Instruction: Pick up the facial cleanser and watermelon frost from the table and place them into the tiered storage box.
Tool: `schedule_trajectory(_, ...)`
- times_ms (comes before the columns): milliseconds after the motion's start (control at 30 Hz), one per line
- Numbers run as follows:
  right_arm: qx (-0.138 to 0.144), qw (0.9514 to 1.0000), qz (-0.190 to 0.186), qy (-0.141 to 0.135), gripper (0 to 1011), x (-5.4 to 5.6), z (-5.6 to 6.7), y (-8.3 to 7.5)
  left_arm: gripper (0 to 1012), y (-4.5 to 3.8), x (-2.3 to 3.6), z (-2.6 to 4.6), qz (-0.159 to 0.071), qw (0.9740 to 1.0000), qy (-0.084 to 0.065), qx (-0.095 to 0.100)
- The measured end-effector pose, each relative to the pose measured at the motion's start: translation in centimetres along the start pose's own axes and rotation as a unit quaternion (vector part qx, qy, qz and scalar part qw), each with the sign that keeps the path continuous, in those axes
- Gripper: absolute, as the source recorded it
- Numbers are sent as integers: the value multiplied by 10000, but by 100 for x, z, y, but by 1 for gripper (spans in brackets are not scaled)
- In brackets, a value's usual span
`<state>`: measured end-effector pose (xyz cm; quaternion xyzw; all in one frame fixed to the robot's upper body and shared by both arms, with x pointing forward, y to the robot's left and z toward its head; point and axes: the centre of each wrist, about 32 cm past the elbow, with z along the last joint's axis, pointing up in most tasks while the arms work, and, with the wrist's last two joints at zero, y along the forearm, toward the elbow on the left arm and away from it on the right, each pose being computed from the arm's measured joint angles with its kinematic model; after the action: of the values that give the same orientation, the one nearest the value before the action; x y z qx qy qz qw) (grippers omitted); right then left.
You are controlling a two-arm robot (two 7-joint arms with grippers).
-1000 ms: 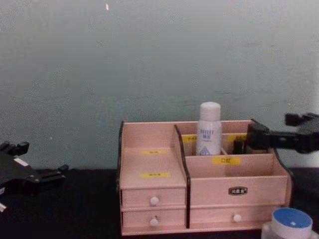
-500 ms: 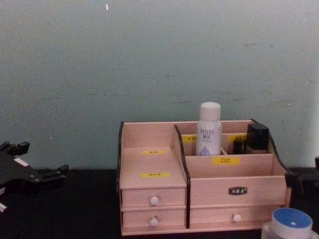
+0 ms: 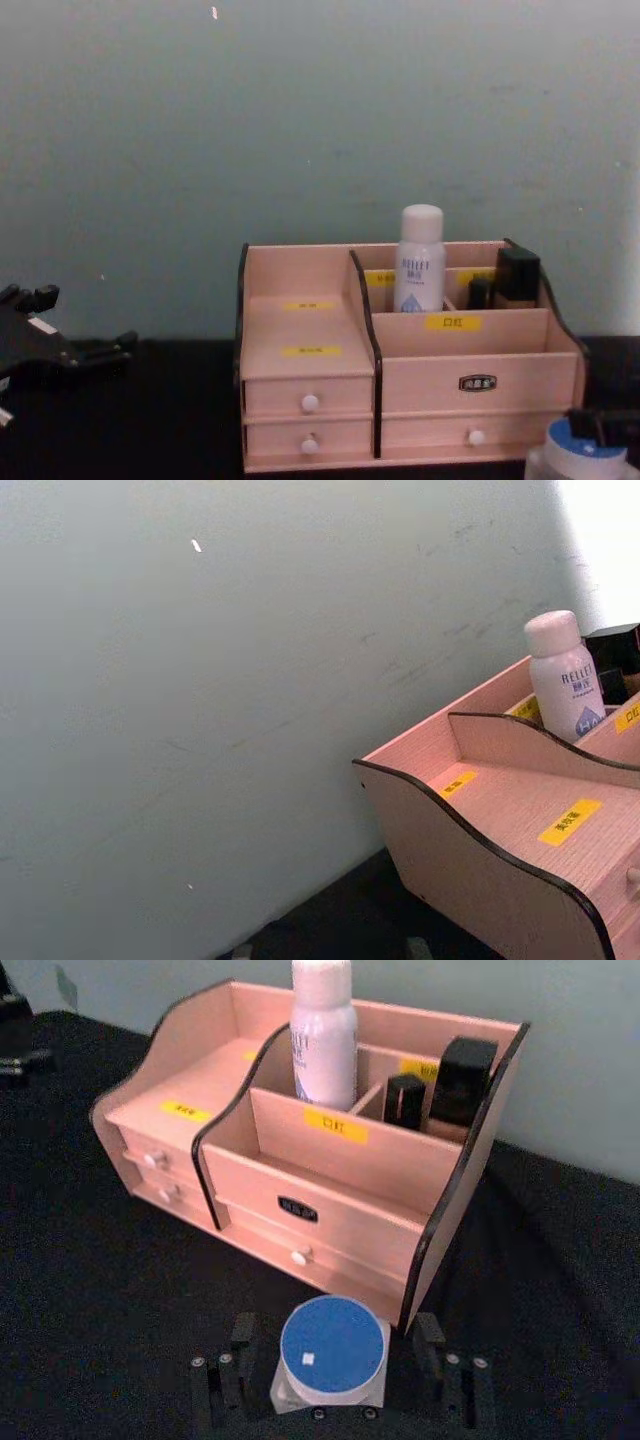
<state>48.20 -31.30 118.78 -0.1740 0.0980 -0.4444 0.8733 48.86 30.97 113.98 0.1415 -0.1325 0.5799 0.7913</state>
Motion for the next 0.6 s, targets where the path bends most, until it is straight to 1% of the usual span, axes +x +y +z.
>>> schedule_trajectory(233, -155, 9999, 14, 38, 1002, 3, -38, 35, 1001, 0, 0, 0, 0, 10000, 0, 0)
schedule_trajectory(600, -282, 9996, 62, 46, 1002, -7, -72, 81, 1001, 0, 0, 0, 0, 10000, 0, 0)
